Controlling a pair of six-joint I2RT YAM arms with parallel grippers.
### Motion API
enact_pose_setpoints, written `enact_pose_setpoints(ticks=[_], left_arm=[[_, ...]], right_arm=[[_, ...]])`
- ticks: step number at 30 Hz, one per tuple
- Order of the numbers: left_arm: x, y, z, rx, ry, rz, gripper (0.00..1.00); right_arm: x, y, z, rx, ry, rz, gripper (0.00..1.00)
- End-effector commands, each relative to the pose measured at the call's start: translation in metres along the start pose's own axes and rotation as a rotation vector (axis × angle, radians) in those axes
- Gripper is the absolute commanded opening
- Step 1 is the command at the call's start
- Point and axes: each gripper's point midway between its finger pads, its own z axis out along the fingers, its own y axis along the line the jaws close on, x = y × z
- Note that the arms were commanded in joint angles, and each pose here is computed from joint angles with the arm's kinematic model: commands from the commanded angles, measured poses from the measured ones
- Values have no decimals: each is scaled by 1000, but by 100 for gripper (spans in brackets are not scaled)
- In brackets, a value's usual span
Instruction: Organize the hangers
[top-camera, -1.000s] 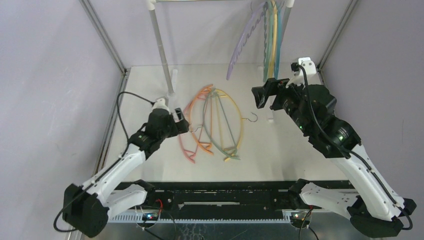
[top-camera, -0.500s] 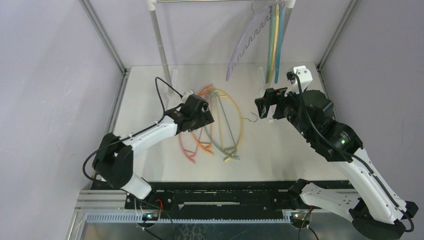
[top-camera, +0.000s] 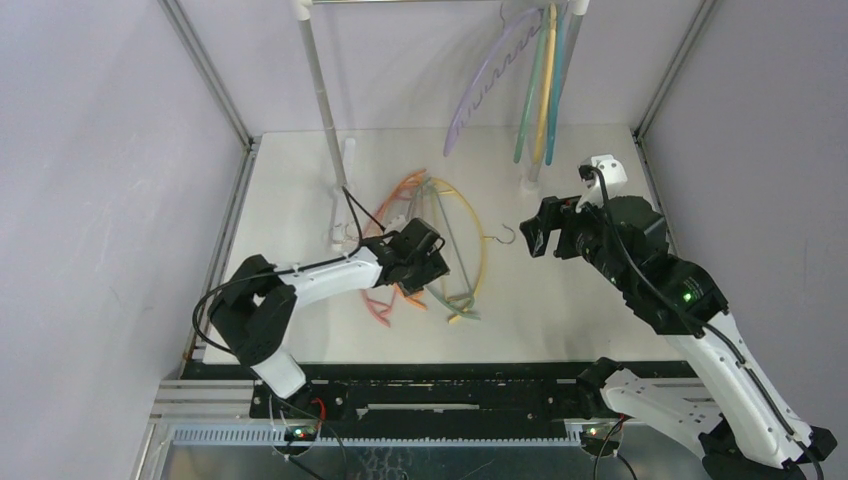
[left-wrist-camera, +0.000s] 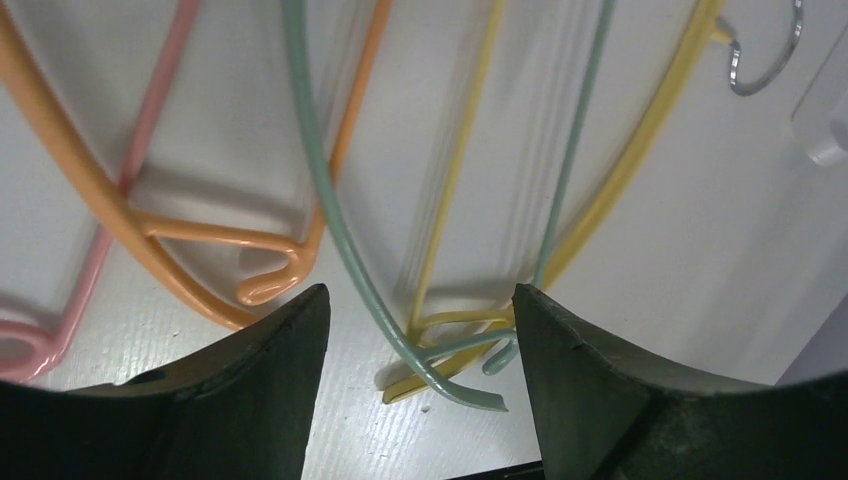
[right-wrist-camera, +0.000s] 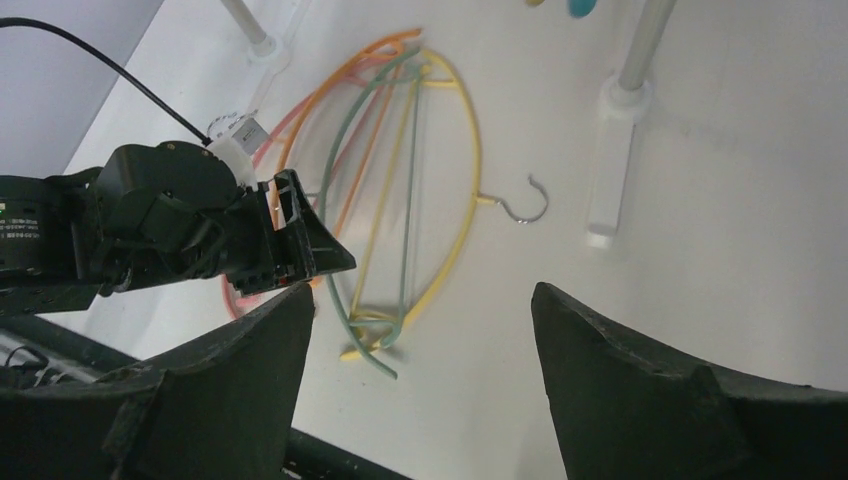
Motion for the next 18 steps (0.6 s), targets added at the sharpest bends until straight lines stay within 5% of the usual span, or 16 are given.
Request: enact_pose_setpoints(ticks=[1, 18], left_arm=[[5, 2, -9, 36, 3, -129, 72], [12, 0, 10, -51, 32, -153, 59]], right_arm=[[-2, 9, -10, -53, -10, 74, 87], [18, 12, -18, -89, 59, 67, 92]])
